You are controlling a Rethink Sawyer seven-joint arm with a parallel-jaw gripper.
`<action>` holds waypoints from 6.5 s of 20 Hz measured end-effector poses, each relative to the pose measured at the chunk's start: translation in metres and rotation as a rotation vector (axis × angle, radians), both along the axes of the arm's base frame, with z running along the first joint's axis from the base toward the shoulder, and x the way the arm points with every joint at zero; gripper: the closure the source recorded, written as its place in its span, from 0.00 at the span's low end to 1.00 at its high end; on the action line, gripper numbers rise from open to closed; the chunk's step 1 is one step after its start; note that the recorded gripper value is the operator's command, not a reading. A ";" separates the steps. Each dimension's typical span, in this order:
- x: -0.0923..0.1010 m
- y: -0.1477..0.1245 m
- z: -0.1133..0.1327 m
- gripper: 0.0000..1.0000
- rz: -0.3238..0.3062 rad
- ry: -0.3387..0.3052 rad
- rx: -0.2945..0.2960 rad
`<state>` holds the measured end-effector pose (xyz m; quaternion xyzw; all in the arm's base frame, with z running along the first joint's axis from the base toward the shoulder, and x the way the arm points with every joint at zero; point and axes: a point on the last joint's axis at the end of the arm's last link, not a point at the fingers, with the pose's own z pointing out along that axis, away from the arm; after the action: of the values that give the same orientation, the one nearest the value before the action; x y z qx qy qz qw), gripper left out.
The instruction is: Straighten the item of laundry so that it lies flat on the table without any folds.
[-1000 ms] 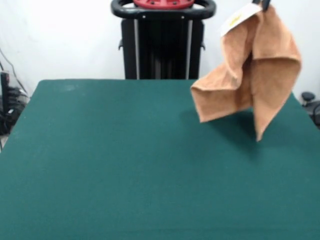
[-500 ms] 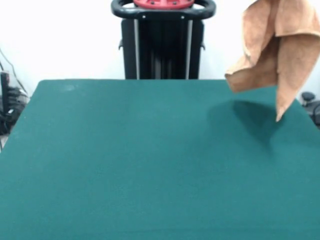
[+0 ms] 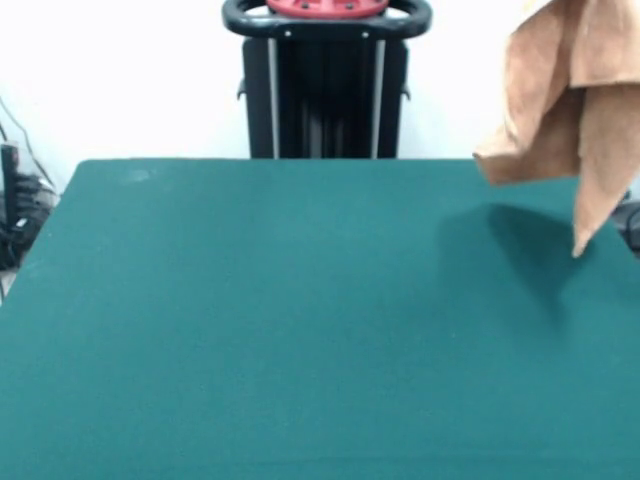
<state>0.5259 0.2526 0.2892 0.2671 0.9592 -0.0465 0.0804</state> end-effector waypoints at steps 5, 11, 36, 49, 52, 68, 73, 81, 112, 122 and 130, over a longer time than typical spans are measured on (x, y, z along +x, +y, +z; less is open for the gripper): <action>0.044 -0.051 -0.029 1.00 -0.035 -0.171 -0.066; 0.071 -0.113 -0.062 1.00 -0.043 -0.292 -0.165; 0.057 -0.157 -0.093 1.00 0.063 -0.273 -0.299; 0.031 -0.173 -0.078 1.00 0.045 -0.132 -0.322; 0.017 -0.161 -0.070 1.00 0.034 -0.058 -0.295; -0.032 -0.055 -0.033 1.00 0.101 0.074 -0.167; -0.040 -0.029 -0.029 1.00 0.107 0.063 -0.124; -0.061 -0.012 -0.040 1.00 0.058 0.101 -0.053; -0.189 0.087 -0.029 1.00 0.025 0.245 0.070; -0.198 0.086 -0.006 1.00 -0.051 0.276 0.102; -0.197 0.089 -0.007 1.00 -0.098 0.274 0.169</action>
<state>0.3287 0.3415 0.2822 0.3107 0.9474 -0.0056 -0.0761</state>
